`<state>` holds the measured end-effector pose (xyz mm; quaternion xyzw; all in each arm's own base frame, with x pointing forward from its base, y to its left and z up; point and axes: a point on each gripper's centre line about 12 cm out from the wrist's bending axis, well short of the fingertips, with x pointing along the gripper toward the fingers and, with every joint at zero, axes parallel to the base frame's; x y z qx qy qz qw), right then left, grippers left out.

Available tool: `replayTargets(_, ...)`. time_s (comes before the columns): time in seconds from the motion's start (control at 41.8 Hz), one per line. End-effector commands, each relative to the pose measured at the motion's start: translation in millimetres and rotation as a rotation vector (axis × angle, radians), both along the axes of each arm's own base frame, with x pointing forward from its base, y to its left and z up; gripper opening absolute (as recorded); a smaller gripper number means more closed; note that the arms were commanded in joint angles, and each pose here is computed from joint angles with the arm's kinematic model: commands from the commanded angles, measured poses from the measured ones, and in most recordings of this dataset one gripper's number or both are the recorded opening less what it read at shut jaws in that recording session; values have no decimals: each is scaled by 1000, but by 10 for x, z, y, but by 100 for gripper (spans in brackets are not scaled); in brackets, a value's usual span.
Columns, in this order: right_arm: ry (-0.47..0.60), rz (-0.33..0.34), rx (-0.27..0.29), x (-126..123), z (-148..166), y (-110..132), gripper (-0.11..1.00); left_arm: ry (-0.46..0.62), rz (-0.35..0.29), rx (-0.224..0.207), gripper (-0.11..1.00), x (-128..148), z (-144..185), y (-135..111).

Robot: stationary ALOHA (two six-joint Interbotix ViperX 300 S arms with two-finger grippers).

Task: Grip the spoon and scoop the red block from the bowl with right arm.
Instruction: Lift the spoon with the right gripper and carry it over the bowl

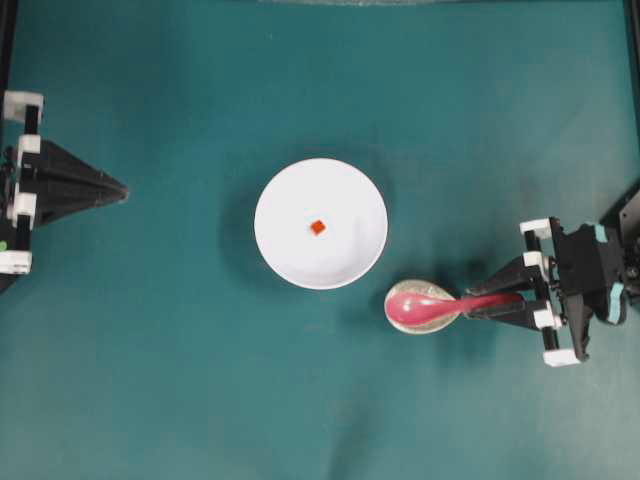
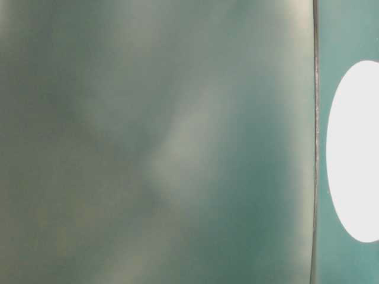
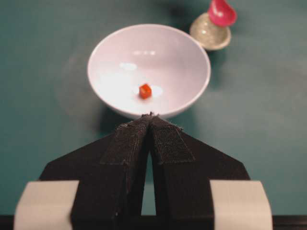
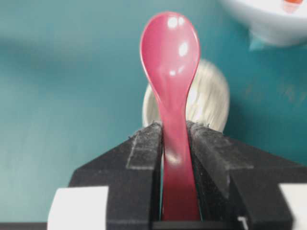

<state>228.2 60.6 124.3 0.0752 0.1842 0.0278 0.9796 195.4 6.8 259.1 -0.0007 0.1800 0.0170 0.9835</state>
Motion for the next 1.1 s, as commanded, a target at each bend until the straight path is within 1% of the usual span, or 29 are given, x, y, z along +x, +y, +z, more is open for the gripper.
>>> replayTargets(0.0, -33, -18, 28, 118, 243, -43, 24, -12, 3, 1, 0, 26, 57, 7)
replayTargets(0.048, -27, -20, 32, 152, 329, -65, 24, -11, 4, -1, 0, 25, 55, 7)
replayTargets(0.167, 7, -4, 8, 232, 584, -146, 24, -11, 3, 0, 0, 25, 55, 7)
replayTargets(0.311, 61, 38, -46, 301, 943, -267, 24, -11, 3, 0, 0, 25, 55, 7)
replayTargets(0.382, 82, 42, -64, 322, 1095, -350, 24, -12, 3, 1, 0, 26, 57, 7)
replayTargets(0.478, 119, 34, -66, 341, 1239, -466, 24, -12, 3, 1, 0, 26, 57, 7)
replayTargets(0.621, 189, 9, -45, 382, 1406, -640, 24, -14, 4, -1, 0, 24, 60, 7)
replayTargets(0.669, 204, 8, -43, 398, 1450, -671, 24, -14, 3, 1, 0, 24, 60, 7)
replayTargets(0.86, 238, 27, -63, 531, 1678, -735, 24, -14, 3, 1, 0, 24, 60, 7)
replayTargets(0.932, 255, 29, -55, 611, 1731, -758, 24, -14, 3, 1, 0, 24, 60, 7)
replayTargets(0.98, 281, 27, -38, 672, 1743, -776, 24, -12, 3, 1, 0, 27, 62, 7)
replayTargets(1.076, 366, 2, 41, 797, 1693, -823, 24, -12, 3, 1, 0, 23, 58, 7)
